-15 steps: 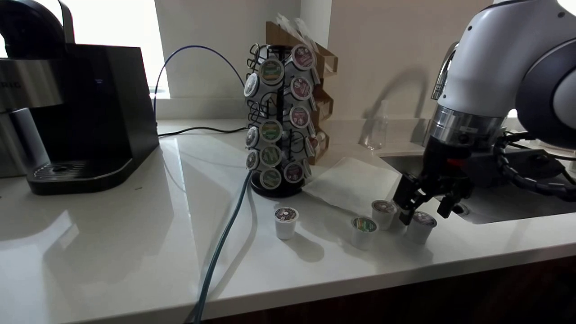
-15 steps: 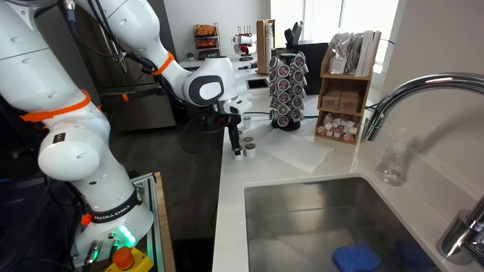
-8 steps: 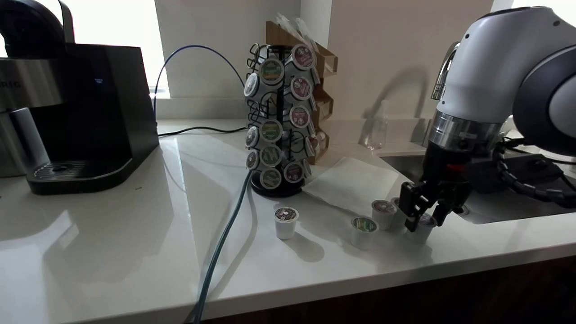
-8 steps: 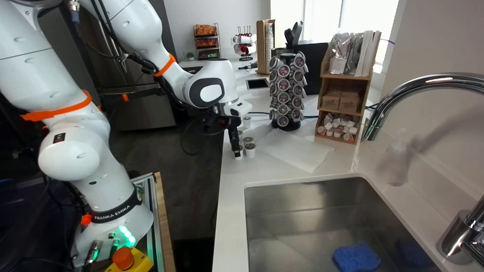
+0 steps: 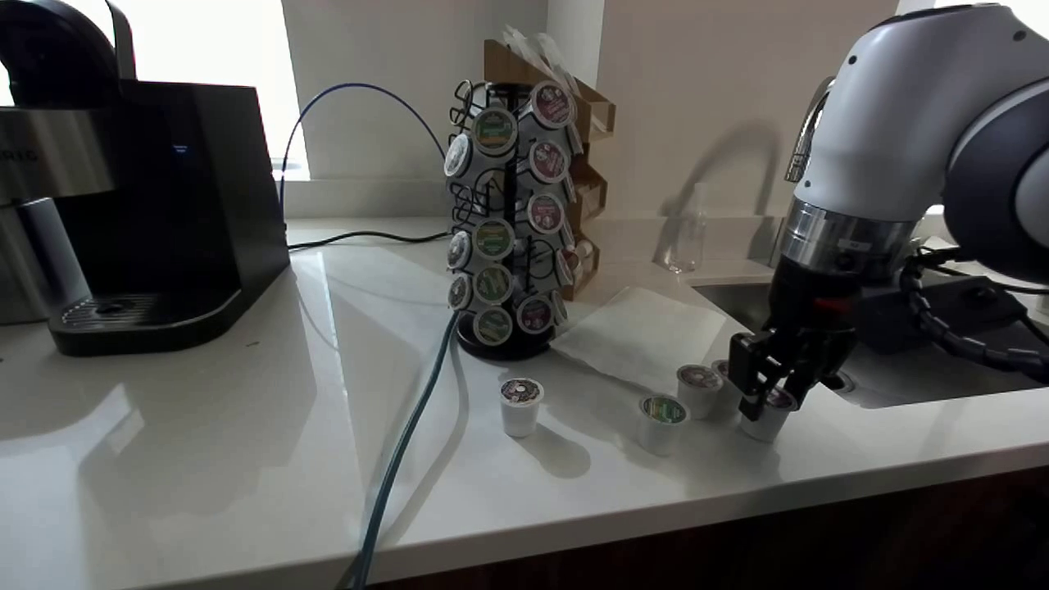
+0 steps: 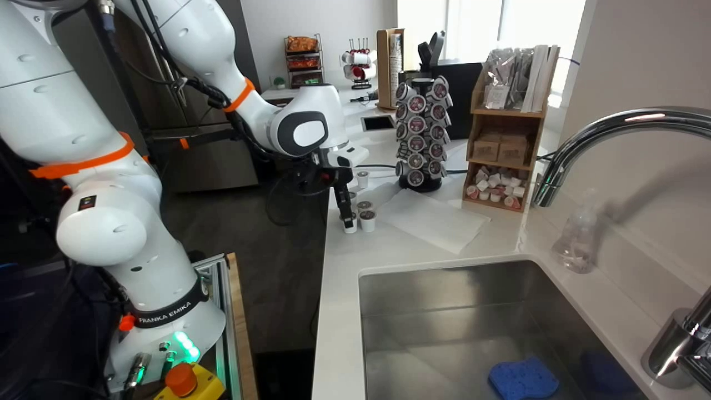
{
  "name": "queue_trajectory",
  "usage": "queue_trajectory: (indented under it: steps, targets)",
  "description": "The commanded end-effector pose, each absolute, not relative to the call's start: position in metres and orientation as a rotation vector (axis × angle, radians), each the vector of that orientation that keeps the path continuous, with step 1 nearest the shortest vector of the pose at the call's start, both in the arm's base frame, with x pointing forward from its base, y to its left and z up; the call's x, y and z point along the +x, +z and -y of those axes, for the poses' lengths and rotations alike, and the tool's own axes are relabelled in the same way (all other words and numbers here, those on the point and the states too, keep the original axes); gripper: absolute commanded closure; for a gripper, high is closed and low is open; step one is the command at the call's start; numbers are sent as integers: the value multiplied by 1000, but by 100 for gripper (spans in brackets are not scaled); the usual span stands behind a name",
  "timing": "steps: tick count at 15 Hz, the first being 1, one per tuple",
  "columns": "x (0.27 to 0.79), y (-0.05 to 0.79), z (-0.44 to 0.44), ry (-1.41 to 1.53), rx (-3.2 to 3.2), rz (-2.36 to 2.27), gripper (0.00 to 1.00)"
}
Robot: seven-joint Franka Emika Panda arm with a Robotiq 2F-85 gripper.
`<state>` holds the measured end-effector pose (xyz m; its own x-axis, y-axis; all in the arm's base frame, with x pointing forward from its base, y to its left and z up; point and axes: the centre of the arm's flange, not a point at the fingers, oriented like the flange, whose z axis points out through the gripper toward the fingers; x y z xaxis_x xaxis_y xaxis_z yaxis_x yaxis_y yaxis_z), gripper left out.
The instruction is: Slightly rotate the rack then place one of the small white containers in one of the empty slots closer to the bottom
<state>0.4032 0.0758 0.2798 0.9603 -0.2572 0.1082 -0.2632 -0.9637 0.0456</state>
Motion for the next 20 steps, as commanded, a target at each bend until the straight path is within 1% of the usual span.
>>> queue_trajectory:
  steps: [1,5,8,12,15,20]
  targets:
    - [372,315,-105,206,3030,362,71]
    - [353,362,-139,324,3025,325,71]
    - [353,389,-150,495,2984,299,71]
    - [372,402,-152,747,2948,347,71]
    - [397,400,-149,936,2939,396,71]
    - [437,390,-139,1112,2926,352,71]
